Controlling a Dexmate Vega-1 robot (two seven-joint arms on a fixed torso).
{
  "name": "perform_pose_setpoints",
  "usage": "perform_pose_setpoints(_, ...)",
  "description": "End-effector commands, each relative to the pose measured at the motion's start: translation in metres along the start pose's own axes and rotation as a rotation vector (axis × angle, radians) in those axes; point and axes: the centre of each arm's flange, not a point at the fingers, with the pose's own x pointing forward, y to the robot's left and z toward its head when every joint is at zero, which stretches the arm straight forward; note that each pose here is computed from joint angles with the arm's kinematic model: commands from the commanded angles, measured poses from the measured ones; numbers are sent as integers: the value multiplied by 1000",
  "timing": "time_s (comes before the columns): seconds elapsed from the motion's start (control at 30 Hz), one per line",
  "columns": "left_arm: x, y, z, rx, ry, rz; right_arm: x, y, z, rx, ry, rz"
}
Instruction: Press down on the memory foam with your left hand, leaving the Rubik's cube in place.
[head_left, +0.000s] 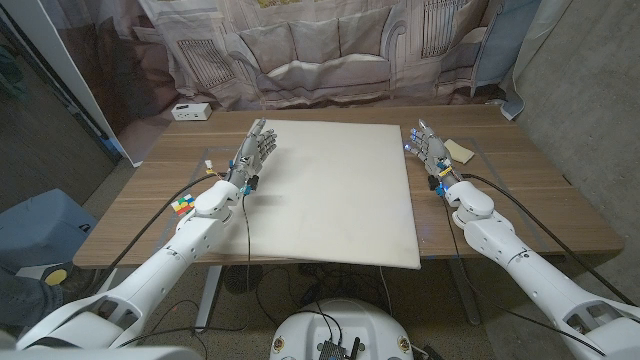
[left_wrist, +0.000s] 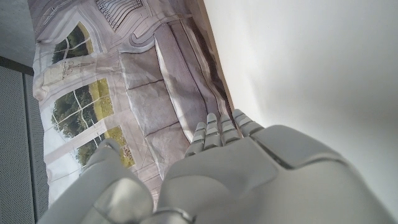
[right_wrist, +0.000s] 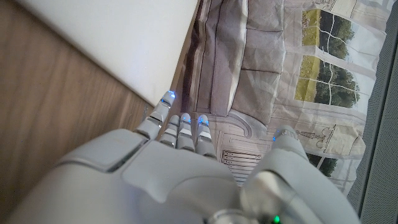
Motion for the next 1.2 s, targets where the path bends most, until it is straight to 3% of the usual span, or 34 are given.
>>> perform_pose_setpoints(0.03, 1, -2, 5, 30, -71, -50, -12, 6, 1, -21, -15, -24)
perform_pose_setpoints(0.8, -3, -6, 24, 121, -160, -34, -17, 9, 11, -38, -56, -28)
perform_pose_setpoints(1.2, -2, -15, 30, 139, -230, -60, -18, 6, 13, -38, -64, -23)
